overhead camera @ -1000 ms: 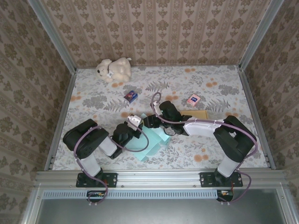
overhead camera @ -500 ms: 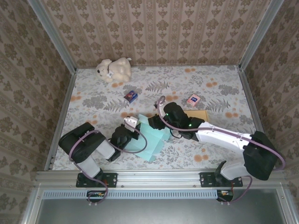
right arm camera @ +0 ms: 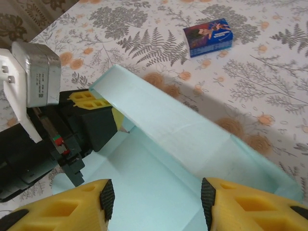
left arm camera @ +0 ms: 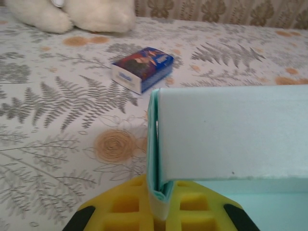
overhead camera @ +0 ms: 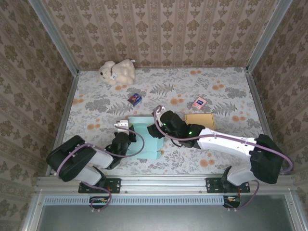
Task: Fold the paper box
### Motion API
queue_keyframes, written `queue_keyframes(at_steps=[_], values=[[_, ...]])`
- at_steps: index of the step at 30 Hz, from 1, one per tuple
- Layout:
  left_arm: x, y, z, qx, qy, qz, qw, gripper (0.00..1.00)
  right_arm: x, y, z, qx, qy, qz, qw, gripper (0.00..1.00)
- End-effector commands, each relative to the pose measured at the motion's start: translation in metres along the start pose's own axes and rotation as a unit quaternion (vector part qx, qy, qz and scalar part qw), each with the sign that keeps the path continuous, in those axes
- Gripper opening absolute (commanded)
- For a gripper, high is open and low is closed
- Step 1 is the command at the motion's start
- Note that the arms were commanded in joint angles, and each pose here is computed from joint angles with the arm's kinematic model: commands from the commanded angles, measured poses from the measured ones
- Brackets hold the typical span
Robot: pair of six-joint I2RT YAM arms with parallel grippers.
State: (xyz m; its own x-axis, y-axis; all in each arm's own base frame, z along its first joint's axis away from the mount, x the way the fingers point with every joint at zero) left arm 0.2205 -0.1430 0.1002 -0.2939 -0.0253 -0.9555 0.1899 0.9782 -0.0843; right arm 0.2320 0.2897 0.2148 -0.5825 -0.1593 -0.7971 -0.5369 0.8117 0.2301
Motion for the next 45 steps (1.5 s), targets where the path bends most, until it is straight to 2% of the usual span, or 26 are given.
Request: queue_keyframes(at_steps=[1, 12, 17, 21, 31, 34, 40, 42, 45], values=[[-0.001, 0.01, -0.005, -0.049, 0.008, -0.014, 0.999, 0.0, -0.008, 0.008, 0.009, -0.006, -0.006, 0.016, 1.0, 0.54], [-0.011, 0.018, -0.016, -0.074, 0.009, -0.009, 0.997, 0.0, -0.018, 0.016, 0.022, -0.021, -0.02, 0.041, 0.999, 0.55], [-0.01, 0.017, -0.015, -0.075, 0.013, -0.009, 0.997, 0.0, -0.029, 0.015, 0.021, -0.009, -0.04, 0.047, 0.998, 0.56], [-0.01, 0.018, -0.016, -0.079, 0.013, -0.011, 0.997, 0.0, -0.033, 0.008, 0.034, 0.003, -0.04, 0.063, 0.997, 0.57], [-0.007, 0.02, -0.015, -0.091, 0.015, -0.011, 0.996, 0.0, -0.014, 0.001, 0.071, 0.024, -0.011, 0.085, 0.996, 0.59], [-0.007, 0.02, -0.014, -0.092, 0.015, -0.013, 0.996, 0.0, -0.008, 0.005, 0.077, -0.002, -0.003, 0.099, 0.995, 0.59], [-0.006, 0.017, -0.01, -0.088, 0.019, -0.016, 0.996, 0.0, -0.013, 0.018, 0.077, -0.14, -0.024, 0.163, 0.976, 0.59], [-0.004, 0.016, -0.009, -0.087, 0.023, -0.015, 0.996, 0.0, -0.009, 0.013, 0.077, -0.142, -0.029, 0.17, 0.975, 0.59], [-0.002, 0.016, -0.008, -0.088, 0.026, -0.017, 0.996, 0.0, 0.002, 0.003, 0.077, -0.107, -0.02, 0.153, 0.982, 0.59]])
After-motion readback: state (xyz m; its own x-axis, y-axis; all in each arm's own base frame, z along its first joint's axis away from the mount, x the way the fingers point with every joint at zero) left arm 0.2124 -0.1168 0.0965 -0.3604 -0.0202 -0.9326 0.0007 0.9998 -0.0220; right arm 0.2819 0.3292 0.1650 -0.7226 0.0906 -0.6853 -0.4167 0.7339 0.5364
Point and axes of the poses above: each hand's point on the last joint's axis, 136 mm out from that joint toward the fingers, its own z axis out along the fingers, its own y axis along the line the jaws close on, x = y × z, the point moved 7 cm from there along -z, back along the fingers, and after that the axes turned 4 degrees about z, right-handed, at the moved point
